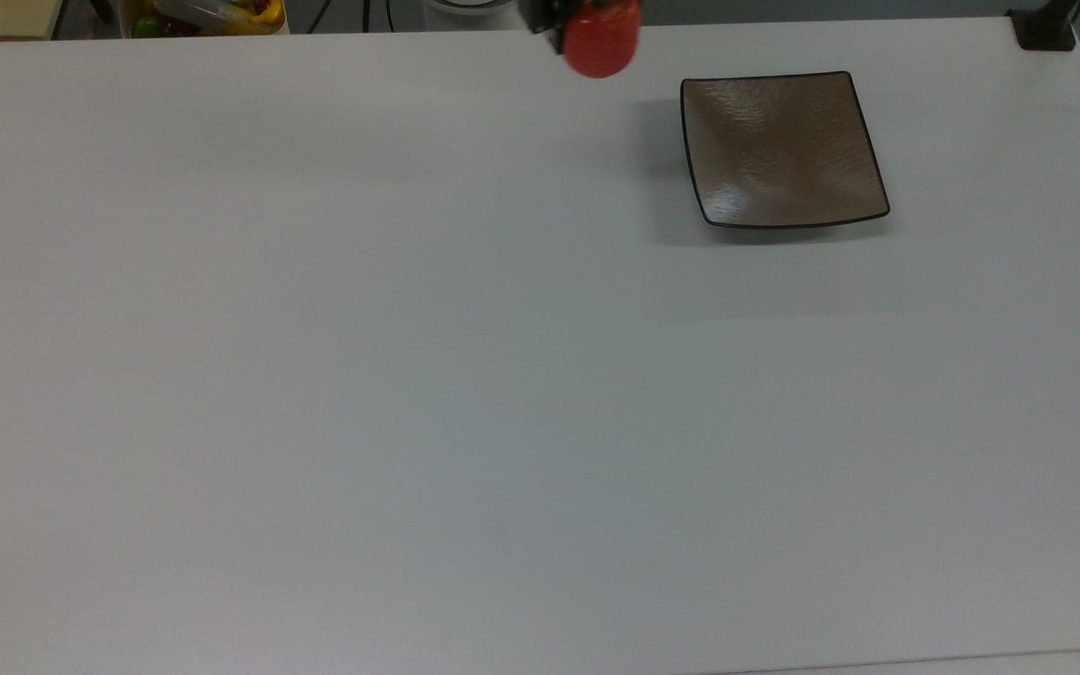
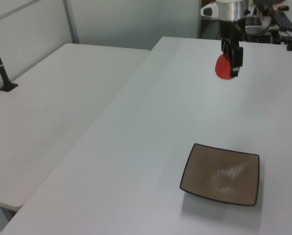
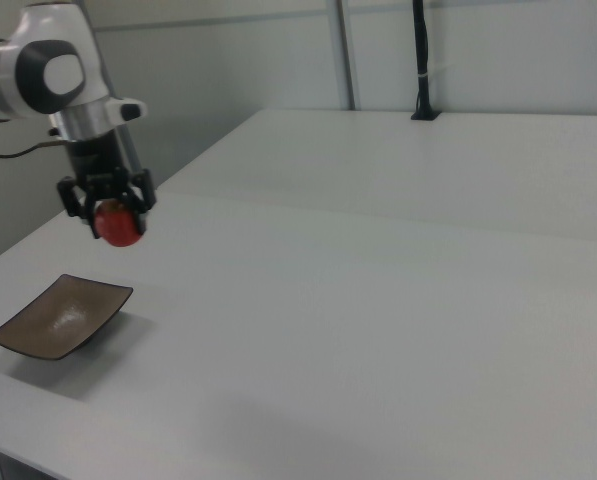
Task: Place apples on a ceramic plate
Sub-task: 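Lift the apple and carry it over the brown square plate, then lower the apple onto the plate and open the gripper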
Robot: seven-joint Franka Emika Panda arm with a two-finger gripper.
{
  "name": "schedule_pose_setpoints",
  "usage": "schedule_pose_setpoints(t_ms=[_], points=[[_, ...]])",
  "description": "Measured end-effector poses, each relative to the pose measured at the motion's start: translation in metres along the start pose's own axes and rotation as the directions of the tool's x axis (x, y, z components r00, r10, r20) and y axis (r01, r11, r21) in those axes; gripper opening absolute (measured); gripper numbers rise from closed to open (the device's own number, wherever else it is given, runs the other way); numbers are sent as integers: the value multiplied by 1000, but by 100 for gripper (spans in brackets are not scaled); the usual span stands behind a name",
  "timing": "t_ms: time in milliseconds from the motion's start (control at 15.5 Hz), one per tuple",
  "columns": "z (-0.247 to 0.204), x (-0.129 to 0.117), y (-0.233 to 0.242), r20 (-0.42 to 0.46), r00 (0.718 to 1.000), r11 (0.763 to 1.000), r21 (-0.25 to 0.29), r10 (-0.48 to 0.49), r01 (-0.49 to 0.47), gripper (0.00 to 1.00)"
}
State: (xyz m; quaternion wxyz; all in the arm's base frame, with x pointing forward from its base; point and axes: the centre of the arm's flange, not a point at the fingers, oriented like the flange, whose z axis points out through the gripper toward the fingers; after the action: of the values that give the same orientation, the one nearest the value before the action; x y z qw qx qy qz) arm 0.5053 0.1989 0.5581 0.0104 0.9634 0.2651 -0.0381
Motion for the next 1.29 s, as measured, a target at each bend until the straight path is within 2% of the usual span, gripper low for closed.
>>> schedule_pose_setpoints(t_ms=[129, 323, 453, 776, 1035, 1293], points=[[6, 6, -35, 11, 1000, 1000, 5, -5, 5, 76], [21, 13, -73, 36, 999, 997, 70, -24, 22, 76], [39, 20, -92, 52, 998, 996, 92, -26, 21, 76], [103, 39, -149, 49, 999, 995, 102, 20, -25, 76], [143, 58, -173, 22, 998, 991, 121, 53, -55, 76], [183, 72, -188, -8, 997, 992, 99, 76, -75, 76]])
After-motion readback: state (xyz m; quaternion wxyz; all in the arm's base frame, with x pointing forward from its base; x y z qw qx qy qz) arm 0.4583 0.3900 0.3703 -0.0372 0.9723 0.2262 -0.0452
